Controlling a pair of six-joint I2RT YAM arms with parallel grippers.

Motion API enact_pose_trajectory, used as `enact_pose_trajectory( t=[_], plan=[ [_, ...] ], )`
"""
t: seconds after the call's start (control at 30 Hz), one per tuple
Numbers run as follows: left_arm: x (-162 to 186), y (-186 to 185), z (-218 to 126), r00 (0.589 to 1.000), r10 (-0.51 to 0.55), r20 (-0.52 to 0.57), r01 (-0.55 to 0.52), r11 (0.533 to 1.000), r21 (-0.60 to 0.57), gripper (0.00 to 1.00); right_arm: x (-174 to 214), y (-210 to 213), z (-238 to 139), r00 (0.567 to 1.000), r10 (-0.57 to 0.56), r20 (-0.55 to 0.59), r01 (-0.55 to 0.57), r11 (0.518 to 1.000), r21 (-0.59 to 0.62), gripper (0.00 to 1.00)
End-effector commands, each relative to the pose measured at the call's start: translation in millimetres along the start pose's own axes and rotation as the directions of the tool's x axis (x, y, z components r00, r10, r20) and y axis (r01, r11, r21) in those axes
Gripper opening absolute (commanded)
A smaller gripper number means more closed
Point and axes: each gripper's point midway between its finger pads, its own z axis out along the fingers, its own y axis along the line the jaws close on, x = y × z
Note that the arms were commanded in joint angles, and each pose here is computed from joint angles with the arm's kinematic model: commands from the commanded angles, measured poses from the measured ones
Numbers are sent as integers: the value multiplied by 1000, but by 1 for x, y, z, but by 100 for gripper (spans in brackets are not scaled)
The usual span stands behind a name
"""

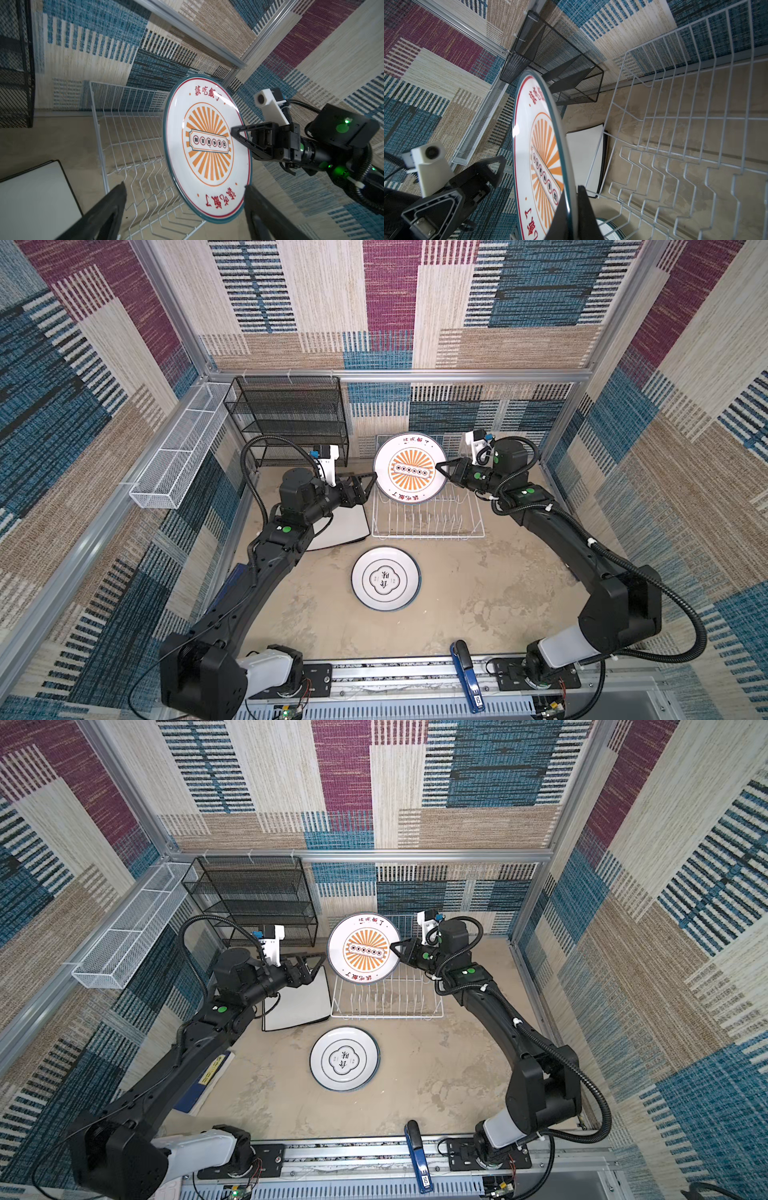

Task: Unload the plates from the dish rack
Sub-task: 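Grasp the sunburst plate's rim with the right gripper while the left holds it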

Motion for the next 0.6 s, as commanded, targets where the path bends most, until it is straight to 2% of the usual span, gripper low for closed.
enact_pose_trajectory(
  t=[0.0, 0.2, 0.47, 0.57],
  plan=[
    [2, -22, 11, 984, -156, -91, 171, 966, 191, 87, -4, 15, -1, 999, -41, 1, 41, 997, -66, 0],
    [21, -14, 35, 948, -220, -228, 271, 937, 220, 74, 6, 12, 4, 998, -39, -54, 35, 996, -77, 0],
    [31, -2, 39, 933, -249, -258, 294, 943, 155, 35, 13, 8, 7, 995, -36, -89, 30, 997, -73, 0],
    [33, -1, 37, 932, -248, -265, 293, 945, 145, 27, 14, 8, 7, 995, -34, -93, 27, 996, -80, 0]
  ],
)
